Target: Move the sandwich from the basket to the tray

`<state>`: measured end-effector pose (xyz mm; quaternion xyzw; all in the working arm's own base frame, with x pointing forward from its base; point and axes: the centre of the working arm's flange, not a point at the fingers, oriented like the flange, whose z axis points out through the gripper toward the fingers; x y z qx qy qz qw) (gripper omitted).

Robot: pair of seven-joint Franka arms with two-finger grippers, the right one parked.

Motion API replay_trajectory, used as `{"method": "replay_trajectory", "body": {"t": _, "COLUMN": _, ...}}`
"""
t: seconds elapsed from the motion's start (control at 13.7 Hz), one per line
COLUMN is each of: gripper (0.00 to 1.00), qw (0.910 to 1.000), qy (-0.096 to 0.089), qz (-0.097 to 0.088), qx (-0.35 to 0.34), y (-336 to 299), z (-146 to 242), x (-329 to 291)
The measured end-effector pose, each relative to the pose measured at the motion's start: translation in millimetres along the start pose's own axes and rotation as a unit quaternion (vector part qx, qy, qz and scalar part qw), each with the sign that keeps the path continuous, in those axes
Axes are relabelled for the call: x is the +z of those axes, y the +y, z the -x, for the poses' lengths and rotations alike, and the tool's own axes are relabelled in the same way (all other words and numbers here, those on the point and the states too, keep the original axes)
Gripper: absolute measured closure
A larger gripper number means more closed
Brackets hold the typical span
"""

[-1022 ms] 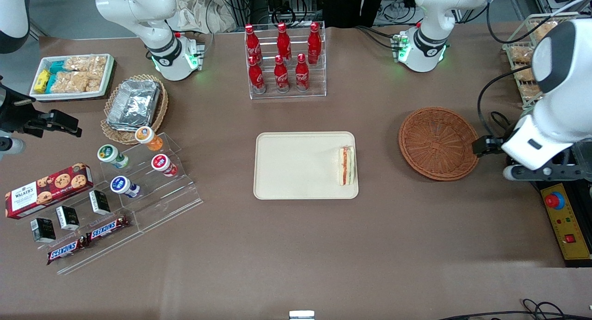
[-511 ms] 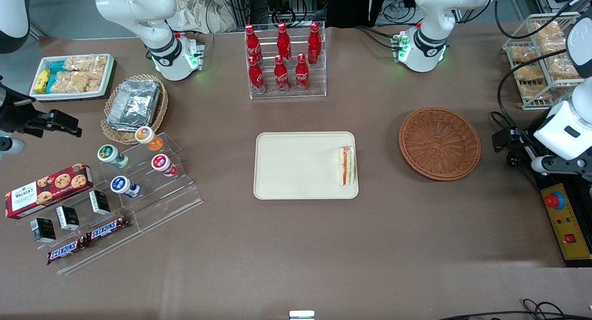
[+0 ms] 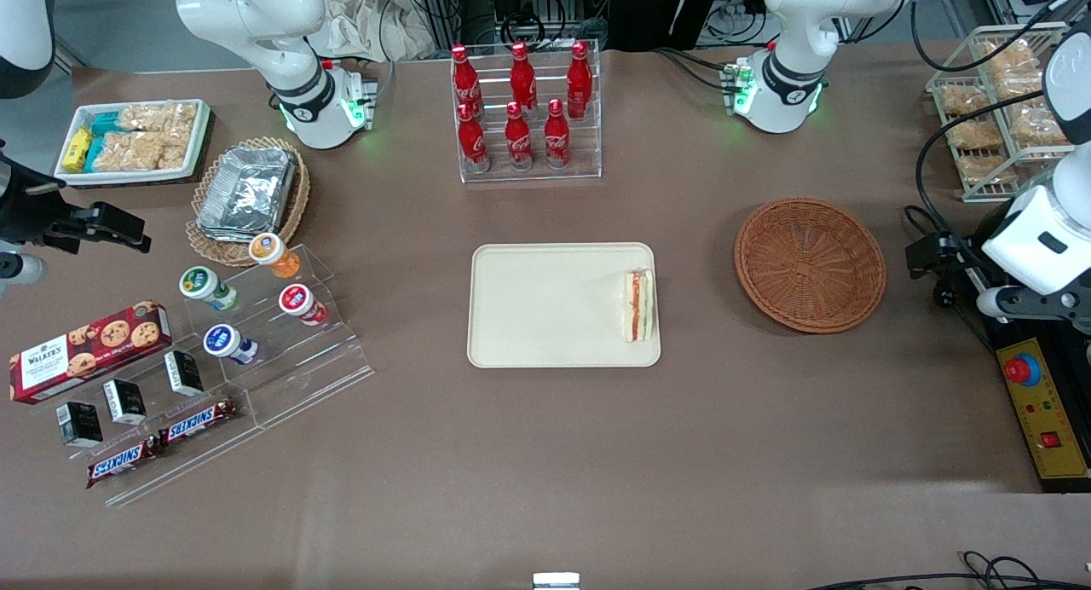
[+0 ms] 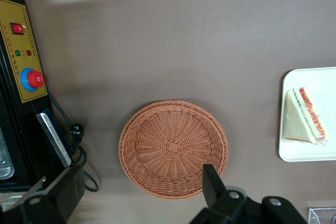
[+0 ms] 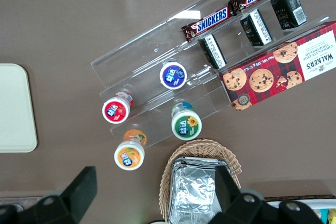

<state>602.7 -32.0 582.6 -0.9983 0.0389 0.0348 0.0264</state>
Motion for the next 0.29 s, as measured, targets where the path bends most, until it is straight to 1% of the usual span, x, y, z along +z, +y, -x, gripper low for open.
{"method": "replay_trajectory", "body": {"t": 0.29, "gripper": 0.0, "qw": 1.0, "qy": -0.003, "qz": 0.0, "qx": 0.0, "y": 0.1, "z": 0.8, "x": 0.0}}
